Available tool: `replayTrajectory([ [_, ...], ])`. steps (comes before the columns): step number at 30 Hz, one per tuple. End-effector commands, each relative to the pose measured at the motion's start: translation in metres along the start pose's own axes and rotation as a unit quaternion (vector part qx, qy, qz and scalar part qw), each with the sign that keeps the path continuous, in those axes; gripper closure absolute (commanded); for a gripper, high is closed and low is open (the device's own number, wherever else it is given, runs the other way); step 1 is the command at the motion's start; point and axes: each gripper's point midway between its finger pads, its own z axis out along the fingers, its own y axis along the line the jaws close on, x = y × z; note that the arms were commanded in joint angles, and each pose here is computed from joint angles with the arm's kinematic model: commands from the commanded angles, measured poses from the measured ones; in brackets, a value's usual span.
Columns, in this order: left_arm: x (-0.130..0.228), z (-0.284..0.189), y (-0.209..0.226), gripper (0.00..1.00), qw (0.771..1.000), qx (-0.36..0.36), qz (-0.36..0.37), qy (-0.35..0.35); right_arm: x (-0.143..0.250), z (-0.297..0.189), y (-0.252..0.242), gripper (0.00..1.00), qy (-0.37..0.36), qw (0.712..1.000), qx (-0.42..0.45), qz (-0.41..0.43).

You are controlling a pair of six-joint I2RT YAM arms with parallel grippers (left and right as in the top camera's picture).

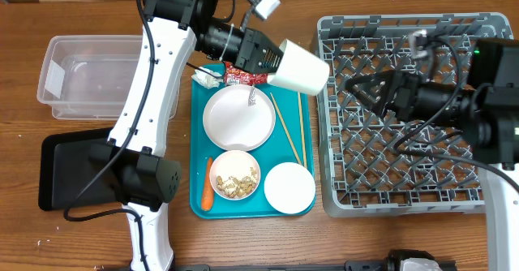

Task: Sort waste into correct bins and load items into the dishwasher
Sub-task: 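Lift the cup with the left gripper and pass it to the right gripper, then carry the cup with the right gripper and set it in the rack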

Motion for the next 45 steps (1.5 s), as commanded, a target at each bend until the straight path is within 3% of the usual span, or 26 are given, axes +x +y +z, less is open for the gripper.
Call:
replayTrajectory([
  [1, -0.013, -0.003, -0.042, 0.96, 0.994, 0.092, 0.051, -0.037, 0.007, 0.004, 0.044, 0.14, 0.02, 0.995, -0.077, -0.054],
  [4, -0.012, 0.001, -0.044, 0.96, 0.994, 0.096, 0.051, -0.033, 0.01, 0.015, 0.052, 0.19, 0.027, 0.994, -0.076, -0.078],
  [24, -0.006, 0.011, -0.039, 0.96, 0.996, 0.076, 0.052, -0.014, -0.006, 0.028, 0.075, 0.24, -0.004, 0.982, -0.093, -0.162],
  [27, -0.006, 0.014, -0.04, 0.96, 0.995, 0.078, 0.053, -0.011, -0.011, 0.028, 0.078, 0.23, -0.012, 0.98, -0.096, -0.171],
  [29, -0.005, 0.015, -0.041, 0.96, 0.995, 0.08, 0.053, -0.009, -0.012, 0.028, 0.078, 0.13, -0.016, 0.98, -0.095, -0.175],
  [35, -0.004, 0.017, -0.042, 0.96, 0.995, 0.081, 0.053, -0.007, -0.017, 0.028, 0.076, 0.12, -0.026, 0.979, -0.087, -0.183],
  [39, -0.004, 0.017, -0.042, 0.96, 0.995, 0.081, 0.052, -0.007, -0.018, 0.028, 0.077, 0.18, -0.028, 0.978, -0.088, -0.186],
  [42, -0.004, 0.017, -0.042, 0.96, 0.995, 0.082, 0.052, -0.007, -0.019, 0.027, 0.08, 0.32, -0.029, 0.979, -0.094, -0.179],
  [45, -0.004, 0.017, -0.042, 0.96, 0.995, 0.082, 0.052, -0.007, -0.015, 0.026, 0.086, 0.36, -0.02, 0.977, -0.114, -0.179],
])
